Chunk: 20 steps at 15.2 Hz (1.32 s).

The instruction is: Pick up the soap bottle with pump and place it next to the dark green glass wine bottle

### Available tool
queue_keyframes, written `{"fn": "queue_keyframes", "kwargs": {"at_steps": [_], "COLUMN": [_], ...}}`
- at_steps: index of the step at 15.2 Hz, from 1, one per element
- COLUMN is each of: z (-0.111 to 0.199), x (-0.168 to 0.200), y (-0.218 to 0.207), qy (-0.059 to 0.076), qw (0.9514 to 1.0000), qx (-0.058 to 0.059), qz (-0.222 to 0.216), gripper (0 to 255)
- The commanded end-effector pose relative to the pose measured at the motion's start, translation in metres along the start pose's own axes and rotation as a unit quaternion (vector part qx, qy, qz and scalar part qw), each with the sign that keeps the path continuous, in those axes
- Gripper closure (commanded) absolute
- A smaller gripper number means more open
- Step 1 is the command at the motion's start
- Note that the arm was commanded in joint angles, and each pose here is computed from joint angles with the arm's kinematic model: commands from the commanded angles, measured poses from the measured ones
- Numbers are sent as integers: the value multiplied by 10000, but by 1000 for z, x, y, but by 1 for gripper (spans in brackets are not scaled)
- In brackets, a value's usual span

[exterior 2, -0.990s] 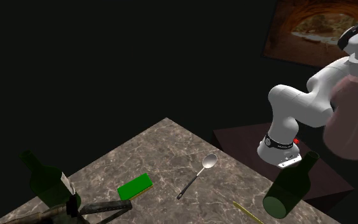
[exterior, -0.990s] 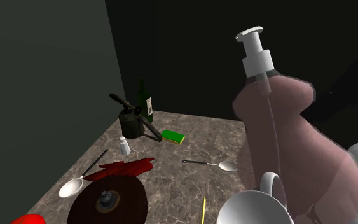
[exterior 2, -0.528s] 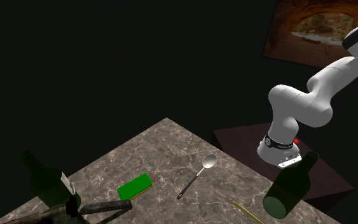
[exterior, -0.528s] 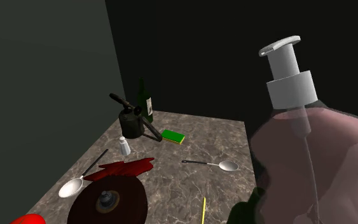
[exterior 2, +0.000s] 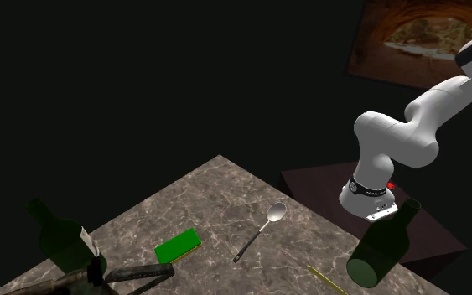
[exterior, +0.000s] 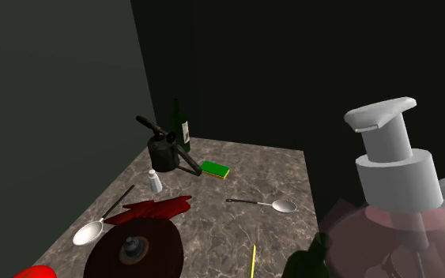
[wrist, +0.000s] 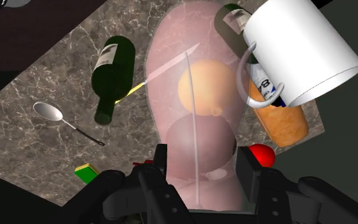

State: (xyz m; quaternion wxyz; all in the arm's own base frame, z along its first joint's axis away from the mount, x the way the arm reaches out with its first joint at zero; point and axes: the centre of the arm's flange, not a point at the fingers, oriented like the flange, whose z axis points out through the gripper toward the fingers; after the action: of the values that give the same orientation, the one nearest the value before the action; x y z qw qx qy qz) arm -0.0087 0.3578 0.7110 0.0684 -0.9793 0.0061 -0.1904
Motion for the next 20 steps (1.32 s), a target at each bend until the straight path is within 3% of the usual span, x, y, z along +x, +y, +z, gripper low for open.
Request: {"fn": "queue_keyframes", "kwargs": {"at_steps": [1,20], "z": [10,102], "x": [-3,-41], "y": [2,15], "qy": [5,5], "qw": [10000,10000], "qx": [6,6], "qz": [2,2], "gripper": [255,255]}}
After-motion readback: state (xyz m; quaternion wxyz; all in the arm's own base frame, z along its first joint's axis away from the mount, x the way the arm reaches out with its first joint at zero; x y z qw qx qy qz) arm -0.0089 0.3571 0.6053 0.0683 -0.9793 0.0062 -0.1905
